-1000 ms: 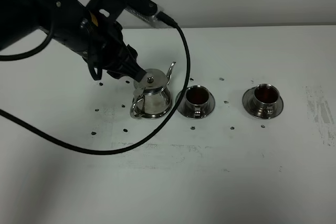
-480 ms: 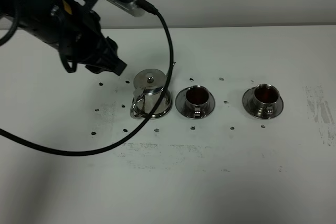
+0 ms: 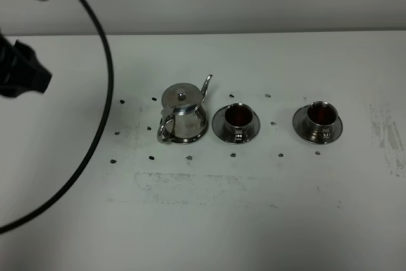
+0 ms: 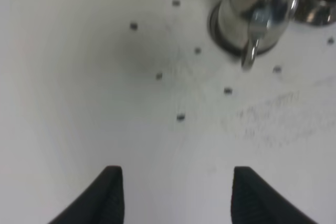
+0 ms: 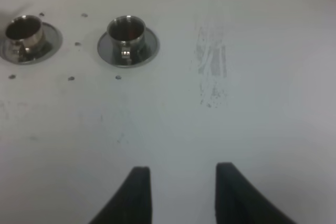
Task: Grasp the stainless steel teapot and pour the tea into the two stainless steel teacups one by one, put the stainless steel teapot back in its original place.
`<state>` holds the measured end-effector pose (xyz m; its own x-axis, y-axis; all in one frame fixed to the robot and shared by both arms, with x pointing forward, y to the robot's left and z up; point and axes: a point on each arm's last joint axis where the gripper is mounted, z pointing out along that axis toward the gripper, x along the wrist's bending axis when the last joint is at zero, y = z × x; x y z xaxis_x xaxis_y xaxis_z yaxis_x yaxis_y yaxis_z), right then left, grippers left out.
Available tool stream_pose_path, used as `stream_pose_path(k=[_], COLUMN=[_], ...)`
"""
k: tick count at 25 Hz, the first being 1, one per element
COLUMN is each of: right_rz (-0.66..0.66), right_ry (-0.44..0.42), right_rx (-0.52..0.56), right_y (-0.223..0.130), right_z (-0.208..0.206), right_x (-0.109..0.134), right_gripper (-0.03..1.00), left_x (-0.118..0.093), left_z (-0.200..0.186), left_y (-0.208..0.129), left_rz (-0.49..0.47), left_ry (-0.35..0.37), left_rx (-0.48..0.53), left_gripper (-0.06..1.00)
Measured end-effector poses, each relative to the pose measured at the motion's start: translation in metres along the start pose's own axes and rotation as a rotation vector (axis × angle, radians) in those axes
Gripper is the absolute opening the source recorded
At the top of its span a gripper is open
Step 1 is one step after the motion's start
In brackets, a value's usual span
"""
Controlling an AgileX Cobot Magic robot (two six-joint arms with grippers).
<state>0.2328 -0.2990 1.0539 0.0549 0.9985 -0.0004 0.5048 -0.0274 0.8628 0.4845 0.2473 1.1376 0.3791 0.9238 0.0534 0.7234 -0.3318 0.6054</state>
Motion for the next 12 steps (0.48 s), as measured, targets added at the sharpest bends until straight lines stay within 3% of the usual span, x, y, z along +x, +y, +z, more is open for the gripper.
stream_pose_path(k=[6, 12], right_rz=[0.000, 0.000], right_ry=[0.000, 0.000], right_rx=[0.000, 0.000], right_y=[0.000, 0.000], right_z=[0.000, 0.000], right_x=[0.000, 0.000], right_gripper=[0.31, 0.31], left_x=[0.007, -0.006], left_z=[-0.021, -0.029], left_y=[-0.090, -0.159], left_rz=[-0.134, -0.207], left_ry=[0.081, 0.133], left_rx=[0.035, 0.042], left_gripper=[0.47, 0.47])
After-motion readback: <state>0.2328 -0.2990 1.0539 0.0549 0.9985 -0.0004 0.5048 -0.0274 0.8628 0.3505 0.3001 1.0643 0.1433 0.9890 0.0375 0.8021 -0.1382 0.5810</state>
